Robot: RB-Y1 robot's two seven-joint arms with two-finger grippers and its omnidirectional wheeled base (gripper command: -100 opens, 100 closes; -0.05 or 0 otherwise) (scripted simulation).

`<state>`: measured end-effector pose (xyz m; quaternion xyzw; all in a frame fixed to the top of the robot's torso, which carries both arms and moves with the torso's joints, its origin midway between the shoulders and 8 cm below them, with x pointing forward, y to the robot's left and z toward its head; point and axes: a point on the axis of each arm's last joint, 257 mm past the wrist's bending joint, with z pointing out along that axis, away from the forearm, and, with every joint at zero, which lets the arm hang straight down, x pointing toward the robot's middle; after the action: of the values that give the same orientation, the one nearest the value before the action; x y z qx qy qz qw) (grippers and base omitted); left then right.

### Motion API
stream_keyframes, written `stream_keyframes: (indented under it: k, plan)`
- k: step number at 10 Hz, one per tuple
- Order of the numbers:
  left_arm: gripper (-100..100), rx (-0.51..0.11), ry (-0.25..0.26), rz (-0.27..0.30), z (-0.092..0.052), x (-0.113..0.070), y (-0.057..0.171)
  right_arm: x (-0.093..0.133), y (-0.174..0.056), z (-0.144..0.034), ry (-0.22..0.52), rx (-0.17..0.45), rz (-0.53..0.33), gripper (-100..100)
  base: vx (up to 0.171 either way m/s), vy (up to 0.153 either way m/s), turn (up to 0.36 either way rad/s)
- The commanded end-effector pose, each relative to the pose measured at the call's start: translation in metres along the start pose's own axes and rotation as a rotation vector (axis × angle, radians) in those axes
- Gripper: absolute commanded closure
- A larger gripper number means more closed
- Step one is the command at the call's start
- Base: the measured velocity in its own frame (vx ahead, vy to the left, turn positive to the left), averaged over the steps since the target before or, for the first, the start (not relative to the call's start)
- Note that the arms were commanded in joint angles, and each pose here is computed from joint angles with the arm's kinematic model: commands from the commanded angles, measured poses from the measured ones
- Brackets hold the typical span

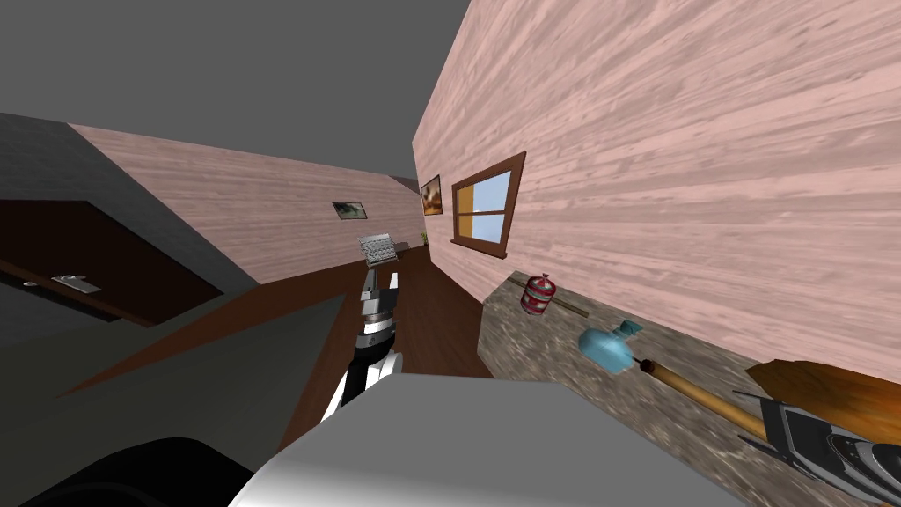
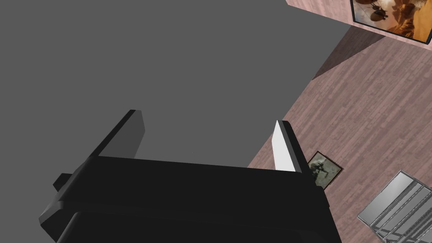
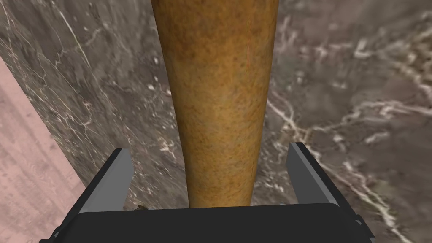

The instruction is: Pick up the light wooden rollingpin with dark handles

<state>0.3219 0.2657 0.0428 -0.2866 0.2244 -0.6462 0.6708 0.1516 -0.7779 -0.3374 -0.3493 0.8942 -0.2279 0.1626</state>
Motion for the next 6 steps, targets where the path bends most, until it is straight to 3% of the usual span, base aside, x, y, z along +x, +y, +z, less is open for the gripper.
stream_keyframes:
  k: [1, 5, 6]
  plan:
    - [0, 0.000, 0.000, 0.000, 0.0000, 0.0000, 0.0000, 0.0000, 0.0000, 0.0000, 0.000, 0.000, 0.000, 100, 0.000, 0.000, 0.000]
    - [0, 0.000, 0.000, 0.000, 0.0000, 0.0000, 0.0000, -0.0002, -0.0001, 0.0000, 0.000, 0.000, 0.001, 100, 0.000, 0.000, 0.000]
    - [0, 0.000, 0.000, 0.000, 0.0000, 0.0000, 0.0000, -0.0002, 0.0001, 0.0001, 0.000, 0.000, 0.001, 0, 0.000, 0.000, 0.000]
